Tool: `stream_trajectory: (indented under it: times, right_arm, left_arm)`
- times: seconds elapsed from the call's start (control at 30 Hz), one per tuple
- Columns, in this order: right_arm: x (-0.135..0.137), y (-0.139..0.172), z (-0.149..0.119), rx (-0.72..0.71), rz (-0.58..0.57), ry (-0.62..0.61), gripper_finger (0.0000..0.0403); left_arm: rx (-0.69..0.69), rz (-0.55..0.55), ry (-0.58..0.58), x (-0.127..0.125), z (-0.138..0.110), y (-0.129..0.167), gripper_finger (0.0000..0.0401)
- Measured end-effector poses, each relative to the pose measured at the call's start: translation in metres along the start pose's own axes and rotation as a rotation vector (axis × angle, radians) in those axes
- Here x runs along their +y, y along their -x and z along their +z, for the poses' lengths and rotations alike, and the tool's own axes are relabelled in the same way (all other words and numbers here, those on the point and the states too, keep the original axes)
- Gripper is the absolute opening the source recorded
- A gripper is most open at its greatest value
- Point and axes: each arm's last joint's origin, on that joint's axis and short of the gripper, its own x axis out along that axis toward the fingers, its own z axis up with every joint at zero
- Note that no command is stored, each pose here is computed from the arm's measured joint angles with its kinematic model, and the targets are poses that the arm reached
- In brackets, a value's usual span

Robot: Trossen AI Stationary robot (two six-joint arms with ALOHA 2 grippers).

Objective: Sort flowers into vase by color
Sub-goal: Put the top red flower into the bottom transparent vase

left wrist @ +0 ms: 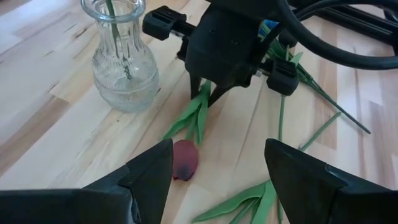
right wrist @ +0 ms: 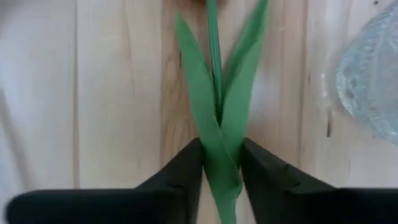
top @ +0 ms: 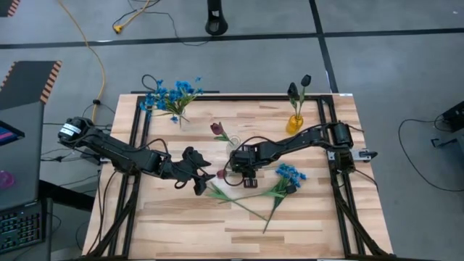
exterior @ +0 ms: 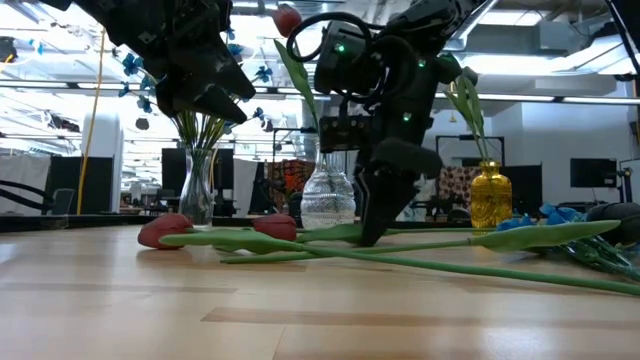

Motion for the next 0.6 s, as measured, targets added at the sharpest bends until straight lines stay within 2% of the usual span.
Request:
stream_trajectory:
  times: [0.17,0.27,0.4,0.6]
  right_arm:
    - [0.0,0.001,0.0,0.0,0.003,0.0,0.0062]
    - [0.0,0.002,0.0,-0.002,0.003,0.0,0.0038]
    - [0.002,0.007,0.003,-0.022,0.002,0.003,0.0034]
    - [0.002,0.034,0.007,-0.089,0.006,-0.004,0.0047]
  left_arm:
    - [0.0,0.0,-0.008,0.0,0.0,0.0,0.0242]
    - [0.0,-0.001,-0.008,0.0,0.0,0.0,0.0242]
    - [0.0,-0.007,-0.006,0.0,0.001,0.001,0.0242]
    - [-0.02,-0.024,-0.022,0.001,0.005,0.009,0.0242]
